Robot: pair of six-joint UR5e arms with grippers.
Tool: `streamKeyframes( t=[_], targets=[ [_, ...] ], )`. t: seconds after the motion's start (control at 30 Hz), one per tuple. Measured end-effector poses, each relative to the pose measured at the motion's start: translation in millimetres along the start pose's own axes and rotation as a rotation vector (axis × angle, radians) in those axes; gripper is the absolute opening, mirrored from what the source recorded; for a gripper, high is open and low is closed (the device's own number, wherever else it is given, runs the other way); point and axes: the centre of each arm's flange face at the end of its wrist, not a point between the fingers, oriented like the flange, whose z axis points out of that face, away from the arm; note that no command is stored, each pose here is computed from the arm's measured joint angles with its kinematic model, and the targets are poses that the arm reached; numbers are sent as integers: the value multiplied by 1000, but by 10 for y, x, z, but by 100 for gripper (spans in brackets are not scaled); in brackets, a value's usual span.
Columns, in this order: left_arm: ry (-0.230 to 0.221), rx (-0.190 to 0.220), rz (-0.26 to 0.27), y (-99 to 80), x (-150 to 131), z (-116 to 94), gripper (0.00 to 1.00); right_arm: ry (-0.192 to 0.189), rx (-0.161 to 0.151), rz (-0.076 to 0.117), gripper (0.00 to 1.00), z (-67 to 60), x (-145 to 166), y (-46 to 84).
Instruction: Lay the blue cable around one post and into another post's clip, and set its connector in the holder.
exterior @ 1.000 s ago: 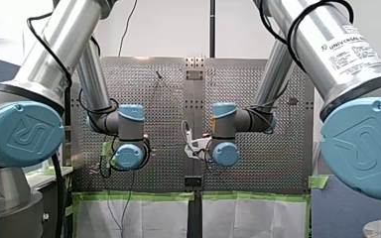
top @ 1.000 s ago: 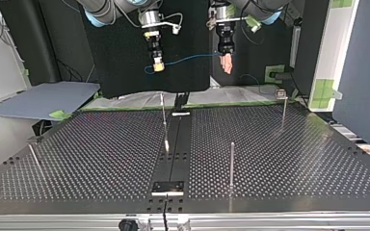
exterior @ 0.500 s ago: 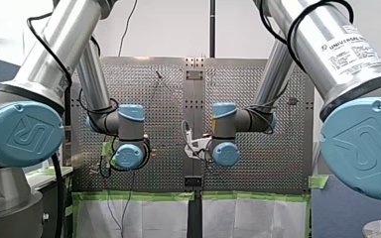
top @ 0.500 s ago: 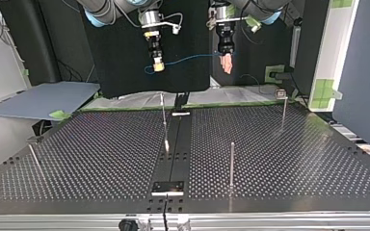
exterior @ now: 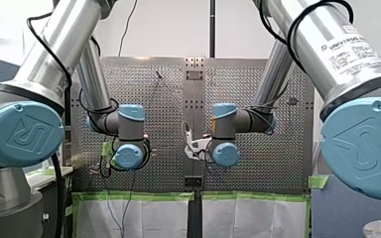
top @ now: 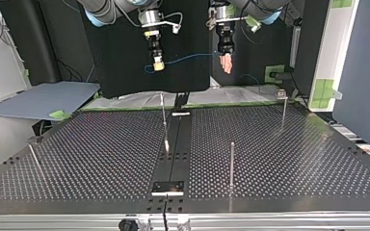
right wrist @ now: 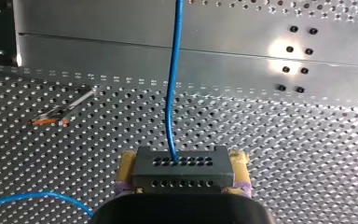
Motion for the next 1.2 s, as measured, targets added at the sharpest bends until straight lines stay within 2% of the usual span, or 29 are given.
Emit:
streamKeyframes(
  t=[0.17, 0.23, 0.7, 0.87, 1.07, 1.2],
  targets=[
    [0, 0, 0, -1, 0, -1, 100, -60, 4, -15, 1, -67, -182, 4],
    [0, 0, 0, -1, 0, -2, 100, -68, 5, -17, 1, -76, -206, 5],
    [5, 3, 2, 0, 13, -17, 100, -76, 5, -19, 1, -85, -227, 6],
    [64, 21, 34, 60, 205, -224, 100, -76, 5, -19, 1, -85, -227, 6],
    [126, 22, 75, 137, 446, -342, 100, -76, 5, -19, 1, -85, -227, 6],
    [143, 21, 86, 156, 514, -366, 100, -76, 6, -19, 1, -86, -227, 6]
  ],
)
